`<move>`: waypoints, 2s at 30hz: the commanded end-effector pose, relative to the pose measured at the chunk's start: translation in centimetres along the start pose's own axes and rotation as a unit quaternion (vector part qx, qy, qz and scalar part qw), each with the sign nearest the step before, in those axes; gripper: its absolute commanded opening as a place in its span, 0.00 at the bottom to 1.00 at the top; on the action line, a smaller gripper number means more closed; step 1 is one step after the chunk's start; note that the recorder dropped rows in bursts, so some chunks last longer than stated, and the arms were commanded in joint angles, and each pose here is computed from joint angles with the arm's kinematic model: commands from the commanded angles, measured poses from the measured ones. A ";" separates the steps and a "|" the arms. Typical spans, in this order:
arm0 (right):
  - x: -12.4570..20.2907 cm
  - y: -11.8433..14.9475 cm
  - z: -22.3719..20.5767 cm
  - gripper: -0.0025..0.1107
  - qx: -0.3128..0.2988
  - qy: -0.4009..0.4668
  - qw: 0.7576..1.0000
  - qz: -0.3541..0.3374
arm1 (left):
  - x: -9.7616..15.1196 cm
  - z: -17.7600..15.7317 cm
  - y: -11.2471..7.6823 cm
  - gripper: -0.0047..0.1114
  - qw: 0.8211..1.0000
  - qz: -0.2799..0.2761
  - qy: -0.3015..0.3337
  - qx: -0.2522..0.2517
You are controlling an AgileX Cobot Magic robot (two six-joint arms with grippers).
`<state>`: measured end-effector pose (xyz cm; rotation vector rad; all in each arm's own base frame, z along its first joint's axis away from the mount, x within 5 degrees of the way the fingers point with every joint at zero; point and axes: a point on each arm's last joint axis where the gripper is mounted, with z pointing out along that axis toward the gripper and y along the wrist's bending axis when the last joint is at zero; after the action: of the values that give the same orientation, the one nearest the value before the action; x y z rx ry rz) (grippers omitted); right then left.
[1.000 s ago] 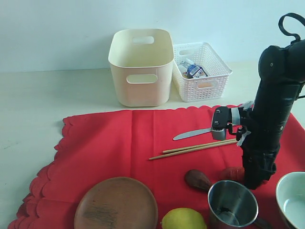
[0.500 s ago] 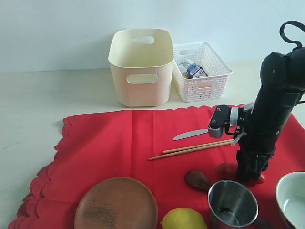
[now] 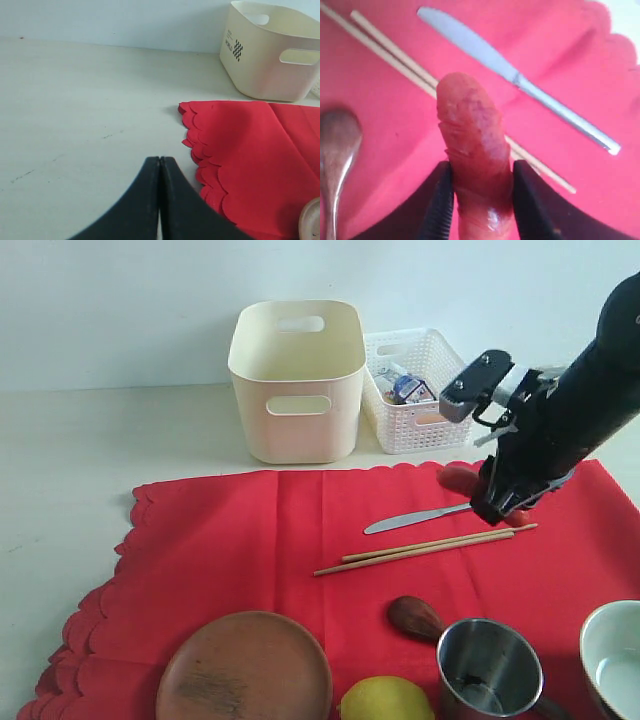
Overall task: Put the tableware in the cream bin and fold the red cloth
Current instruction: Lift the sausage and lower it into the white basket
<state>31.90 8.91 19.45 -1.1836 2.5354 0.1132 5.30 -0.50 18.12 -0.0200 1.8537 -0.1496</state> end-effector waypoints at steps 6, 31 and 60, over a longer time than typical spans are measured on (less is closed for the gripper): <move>-4.4 -2.1 -4.4 0.02 0.049 -0.119 0.983 0.128 | 0.0 0.0 0.0 0.04 1.000 0.000 -0.005 -0.001; -13.1 -13.0 3.4 0.02 0.074 -0.211 0.952 0.210 | 0.0 0.0 0.0 0.04 1.000 0.000 -0.005 -0.001; -13.1 -14.1 9.5 0.44 0.047 -0.160 0.973 0.157 | 0.0 0.0 0.0 0.04 1.000 0.000 -0.005 -0.001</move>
<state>52.81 11.47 15.15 -0.6612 2.4097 0.2439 5.30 -0.50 18.12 -0.0200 1.8537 -0.1496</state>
